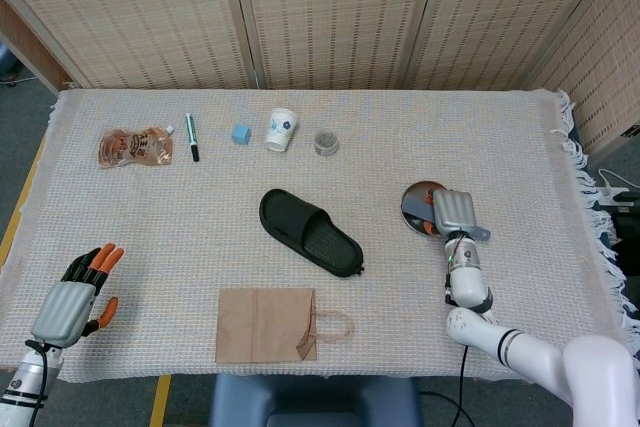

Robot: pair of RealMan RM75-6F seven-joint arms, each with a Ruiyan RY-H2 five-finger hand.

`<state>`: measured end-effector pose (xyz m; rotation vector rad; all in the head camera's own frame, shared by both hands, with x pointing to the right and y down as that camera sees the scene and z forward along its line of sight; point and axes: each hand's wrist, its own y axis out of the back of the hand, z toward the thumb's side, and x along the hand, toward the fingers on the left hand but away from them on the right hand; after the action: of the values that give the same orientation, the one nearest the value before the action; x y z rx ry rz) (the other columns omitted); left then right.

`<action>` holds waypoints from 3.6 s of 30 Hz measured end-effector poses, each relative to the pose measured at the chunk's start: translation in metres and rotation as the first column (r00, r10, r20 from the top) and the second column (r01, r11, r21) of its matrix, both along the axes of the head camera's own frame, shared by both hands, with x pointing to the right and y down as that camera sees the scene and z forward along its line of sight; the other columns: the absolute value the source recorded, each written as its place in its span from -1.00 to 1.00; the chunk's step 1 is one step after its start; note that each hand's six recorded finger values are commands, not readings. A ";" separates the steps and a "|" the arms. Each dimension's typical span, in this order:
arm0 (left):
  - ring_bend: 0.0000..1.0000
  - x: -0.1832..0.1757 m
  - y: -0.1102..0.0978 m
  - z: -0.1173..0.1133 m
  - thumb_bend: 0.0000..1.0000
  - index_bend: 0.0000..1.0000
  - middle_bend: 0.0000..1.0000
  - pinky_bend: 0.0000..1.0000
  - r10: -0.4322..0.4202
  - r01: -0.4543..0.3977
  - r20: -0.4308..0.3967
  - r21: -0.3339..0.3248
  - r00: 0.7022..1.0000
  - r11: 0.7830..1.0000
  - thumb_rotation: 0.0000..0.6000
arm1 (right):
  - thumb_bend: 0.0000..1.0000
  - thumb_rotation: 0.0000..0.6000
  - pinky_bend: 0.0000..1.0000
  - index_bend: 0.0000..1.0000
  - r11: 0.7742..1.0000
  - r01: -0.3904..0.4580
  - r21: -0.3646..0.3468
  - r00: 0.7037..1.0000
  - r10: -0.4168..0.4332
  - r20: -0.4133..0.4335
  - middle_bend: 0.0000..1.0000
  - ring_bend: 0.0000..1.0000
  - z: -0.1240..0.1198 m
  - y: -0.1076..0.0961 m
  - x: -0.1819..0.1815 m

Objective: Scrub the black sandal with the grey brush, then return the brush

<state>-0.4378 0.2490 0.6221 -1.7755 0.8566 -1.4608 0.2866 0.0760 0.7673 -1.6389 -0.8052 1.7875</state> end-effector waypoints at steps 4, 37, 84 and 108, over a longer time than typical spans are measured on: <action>-1.00 0.000 0.000 0.000 0.01 -1.00 -1.00 -0.80 0.000 0.000 -0.002 0.000 1.000 1.000 1.00 | -0.38 1.00 0.30 0.45 1.000 0.009 0.009 1.000 -0.009 -0.002 -0.03 -0.10 0.000 0.000 -0.001; -1.00 0.048 -0.035 0.014 0.11 -1.00 -1.00 -0.80 0.098 -0.113 -0.194 -0.067 0.976 0.991 1.00 | -0.21 1.00 0.66 0.70 0.987 0.160 -0.006 0.986 -0.160 0.052 0.15 0.11 -0.033 -0.037 0.015; -1.00 0.234 -0.122 0.121 0.11 -1.00 -1.00 -0.81 0.297 -0.405 -0.385 -0.239 0.874 0.882 1.00 | -0.21 1.00 0.66 0.67 0.904 0.421 -0.071 0.884 -0.391 0.256 0.15 0.10 -0.026 -0.046 -0.117; -1.00 0.234 -0.126 0.127 0.11 -1.00 -1.00 -0.81 0.326 -0.433 -0.369 -0.258 0.870 0.864 1.00 | -0.21 1.00 0.66 0.66 0.911 0.403 -0.091 0.873 -0.353 0.336 0.15 0.10 -0.011 -0.058 -0.171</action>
<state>-0.2036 0.1234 0.7487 -2.3225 0.3674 -1.1180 0.1160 0.0177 0.7565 -2.0563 -0.4305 1.3613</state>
